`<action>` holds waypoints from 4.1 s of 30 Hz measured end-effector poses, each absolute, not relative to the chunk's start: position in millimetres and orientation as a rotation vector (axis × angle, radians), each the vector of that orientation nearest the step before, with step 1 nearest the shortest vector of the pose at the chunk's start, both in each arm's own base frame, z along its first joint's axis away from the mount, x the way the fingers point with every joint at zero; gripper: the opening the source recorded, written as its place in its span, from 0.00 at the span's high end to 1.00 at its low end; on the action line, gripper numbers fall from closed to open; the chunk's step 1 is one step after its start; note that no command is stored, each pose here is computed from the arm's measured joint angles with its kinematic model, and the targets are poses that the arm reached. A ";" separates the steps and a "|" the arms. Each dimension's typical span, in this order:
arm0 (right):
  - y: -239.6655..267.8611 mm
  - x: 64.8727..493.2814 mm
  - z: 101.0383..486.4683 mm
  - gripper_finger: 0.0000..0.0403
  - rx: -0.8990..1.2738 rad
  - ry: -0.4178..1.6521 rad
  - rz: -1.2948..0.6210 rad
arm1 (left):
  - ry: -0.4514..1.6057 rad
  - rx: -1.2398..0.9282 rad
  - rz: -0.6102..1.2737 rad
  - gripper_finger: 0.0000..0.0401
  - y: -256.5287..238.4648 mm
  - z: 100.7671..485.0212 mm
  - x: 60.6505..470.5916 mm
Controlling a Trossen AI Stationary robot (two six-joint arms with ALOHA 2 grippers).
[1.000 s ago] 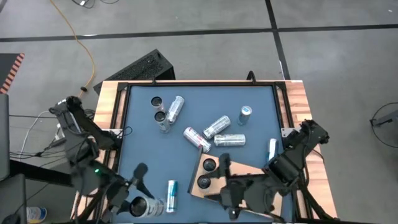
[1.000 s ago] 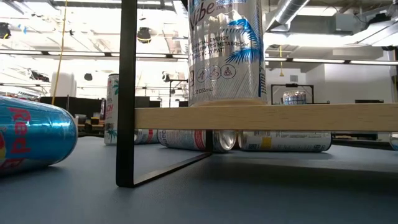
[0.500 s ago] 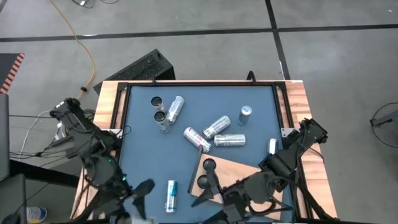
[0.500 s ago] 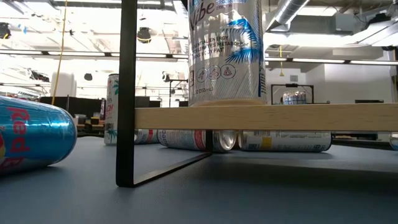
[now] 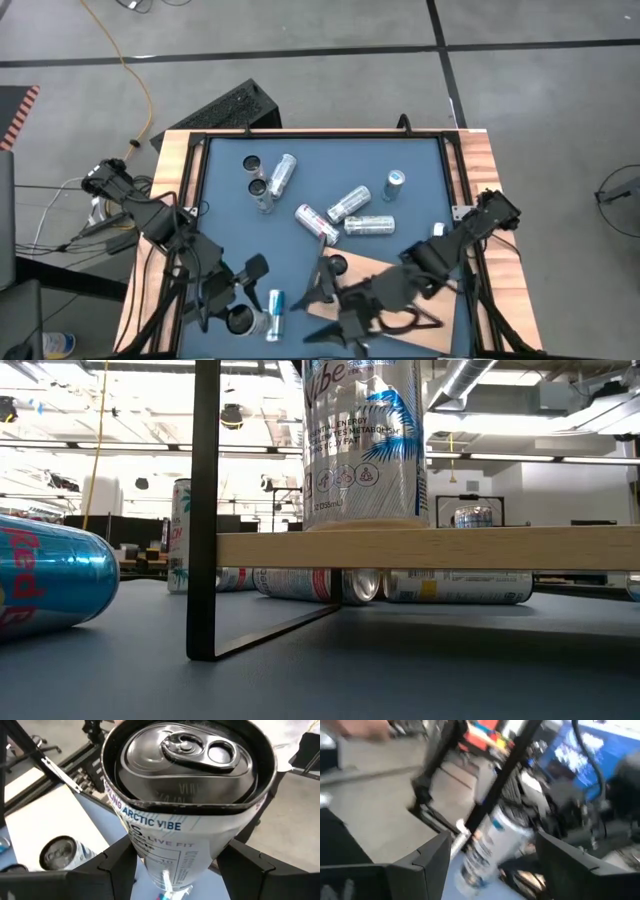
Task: Place canned beverage on shelf
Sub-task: Put the white blue can on the shelf
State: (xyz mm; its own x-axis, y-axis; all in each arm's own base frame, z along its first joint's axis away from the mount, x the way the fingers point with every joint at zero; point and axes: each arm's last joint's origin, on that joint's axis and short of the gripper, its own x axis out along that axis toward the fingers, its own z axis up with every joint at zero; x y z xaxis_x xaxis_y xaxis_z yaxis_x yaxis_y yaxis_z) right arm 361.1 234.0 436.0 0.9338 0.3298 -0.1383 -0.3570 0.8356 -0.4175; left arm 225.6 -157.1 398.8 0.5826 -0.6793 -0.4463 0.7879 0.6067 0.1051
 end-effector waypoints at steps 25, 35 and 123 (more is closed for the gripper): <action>265.0 395.8 367.9 0.30 -0.216 0.223 -0.001 | 0.294 0.426 -0.917 0.46 -157.5 413.5 219.4; 264.5 419.9 355.5 0.30 -0.111 0.148 0.110 | 0.198 0.536 -0.919 0.46 -154.8 430.1 216.3; 233.2 448.9 319.6 0.50 -0.183 0.226 -0.287 | 0.430 0.200 -0.338 0.23 -158.6 459.7 202.6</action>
